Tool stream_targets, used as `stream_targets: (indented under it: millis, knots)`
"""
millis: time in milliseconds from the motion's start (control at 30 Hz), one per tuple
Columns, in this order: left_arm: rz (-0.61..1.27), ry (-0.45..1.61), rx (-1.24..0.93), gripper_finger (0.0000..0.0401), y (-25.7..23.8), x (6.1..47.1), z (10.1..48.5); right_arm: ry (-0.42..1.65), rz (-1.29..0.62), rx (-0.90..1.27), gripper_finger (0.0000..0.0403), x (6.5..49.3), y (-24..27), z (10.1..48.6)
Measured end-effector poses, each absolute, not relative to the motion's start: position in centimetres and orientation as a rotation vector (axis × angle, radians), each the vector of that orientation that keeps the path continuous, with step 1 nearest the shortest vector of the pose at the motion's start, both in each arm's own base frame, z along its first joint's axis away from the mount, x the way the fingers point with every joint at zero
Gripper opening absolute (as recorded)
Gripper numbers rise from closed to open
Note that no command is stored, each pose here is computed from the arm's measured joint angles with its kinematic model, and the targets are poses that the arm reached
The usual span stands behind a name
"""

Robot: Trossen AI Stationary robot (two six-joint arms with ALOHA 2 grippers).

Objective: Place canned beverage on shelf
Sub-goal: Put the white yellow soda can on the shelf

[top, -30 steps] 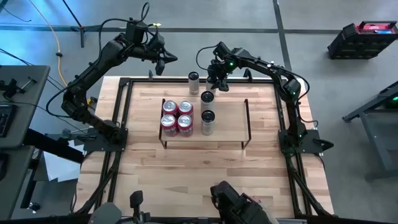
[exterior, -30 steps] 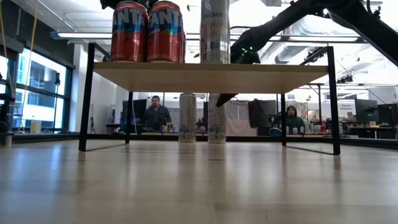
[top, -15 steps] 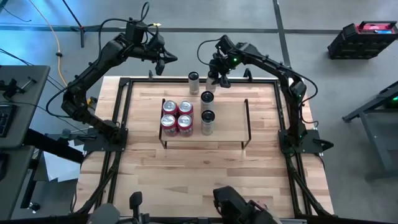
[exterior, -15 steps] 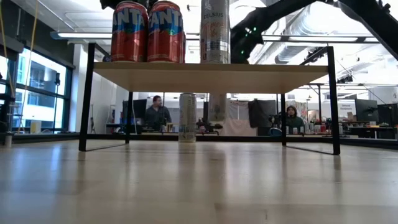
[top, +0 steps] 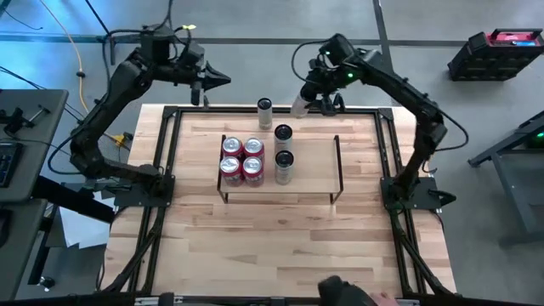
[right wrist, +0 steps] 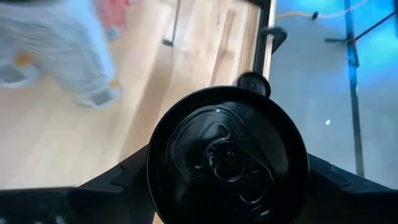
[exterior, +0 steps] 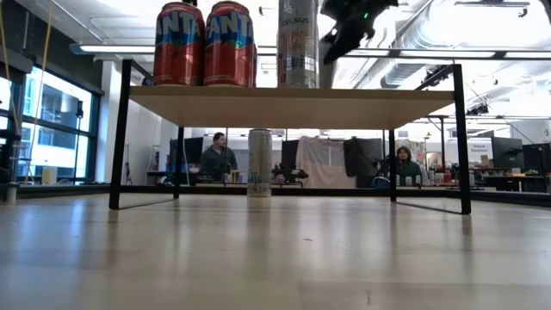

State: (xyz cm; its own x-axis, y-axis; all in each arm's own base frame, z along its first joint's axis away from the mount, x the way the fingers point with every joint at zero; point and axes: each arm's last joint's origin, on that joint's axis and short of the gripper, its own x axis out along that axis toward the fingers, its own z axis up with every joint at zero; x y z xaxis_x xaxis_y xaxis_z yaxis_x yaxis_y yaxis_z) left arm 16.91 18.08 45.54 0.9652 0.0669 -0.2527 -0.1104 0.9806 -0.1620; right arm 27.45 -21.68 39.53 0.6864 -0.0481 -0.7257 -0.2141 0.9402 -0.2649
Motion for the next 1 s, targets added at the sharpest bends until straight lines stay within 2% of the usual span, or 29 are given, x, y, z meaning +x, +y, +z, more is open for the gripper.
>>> stream_targets:
  millis: [333,567,833,1000]
  knots:
    - [-0.014,0.136,-0.218,0.0000,14.5,17.5,47.9,0.816,0.119,-0.354,0.0256,23.9,-17.4,43.0]
    - [-0.108,0.071,-0.163,0.0000,12.9,18.8,48.8,0.812,0.181,-0.295,0.0256,23.5,-14.5,43.8]
    - [-0.157,0.038,-0.145,0.0000,12.0,19.5,49.2,0.900,0.371,-0.221,0.0256,24.2,-11.0,40.1]
    - [-0.170,0.029,-0.136,0.0000,11.7,19.6,49.4,0.920,0.389,-0.255,0.0256,24.2,-10.0,39.3]
